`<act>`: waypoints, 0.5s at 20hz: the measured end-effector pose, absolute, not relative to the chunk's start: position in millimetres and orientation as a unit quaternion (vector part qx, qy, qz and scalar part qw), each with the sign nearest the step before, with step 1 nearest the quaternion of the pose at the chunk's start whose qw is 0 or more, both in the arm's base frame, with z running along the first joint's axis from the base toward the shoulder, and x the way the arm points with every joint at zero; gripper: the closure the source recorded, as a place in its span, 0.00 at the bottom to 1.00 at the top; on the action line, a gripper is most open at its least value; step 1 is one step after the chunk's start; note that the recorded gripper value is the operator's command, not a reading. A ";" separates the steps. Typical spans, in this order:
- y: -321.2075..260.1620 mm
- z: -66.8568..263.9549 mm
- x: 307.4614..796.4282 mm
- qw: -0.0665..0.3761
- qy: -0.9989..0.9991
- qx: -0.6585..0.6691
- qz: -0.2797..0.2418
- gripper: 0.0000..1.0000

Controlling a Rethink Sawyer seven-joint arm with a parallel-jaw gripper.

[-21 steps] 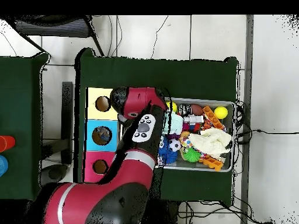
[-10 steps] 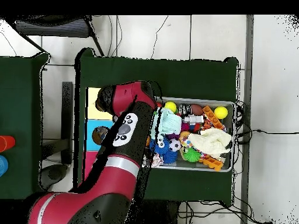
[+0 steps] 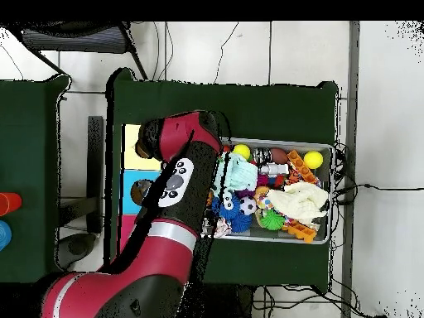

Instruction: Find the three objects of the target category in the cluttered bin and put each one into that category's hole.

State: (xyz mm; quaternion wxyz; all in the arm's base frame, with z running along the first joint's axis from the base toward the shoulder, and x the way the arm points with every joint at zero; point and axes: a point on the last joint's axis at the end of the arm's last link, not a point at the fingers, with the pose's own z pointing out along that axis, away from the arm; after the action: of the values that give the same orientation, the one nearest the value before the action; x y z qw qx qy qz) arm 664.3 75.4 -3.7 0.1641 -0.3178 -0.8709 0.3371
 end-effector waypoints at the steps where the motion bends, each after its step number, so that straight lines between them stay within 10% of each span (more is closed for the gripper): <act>1: 75.4 -5.0 663.7 0.165 -0.871 -0.318 0.337 0.00; 10: 80.8 -25.5 669.0 0.148 -0.890 -0.342 0.263 0.00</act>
State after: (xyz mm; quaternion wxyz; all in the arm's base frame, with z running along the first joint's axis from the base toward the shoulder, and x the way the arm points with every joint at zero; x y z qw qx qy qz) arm 669.0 80.8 -25.5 0.1478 -0.3420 -0.8898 0.2635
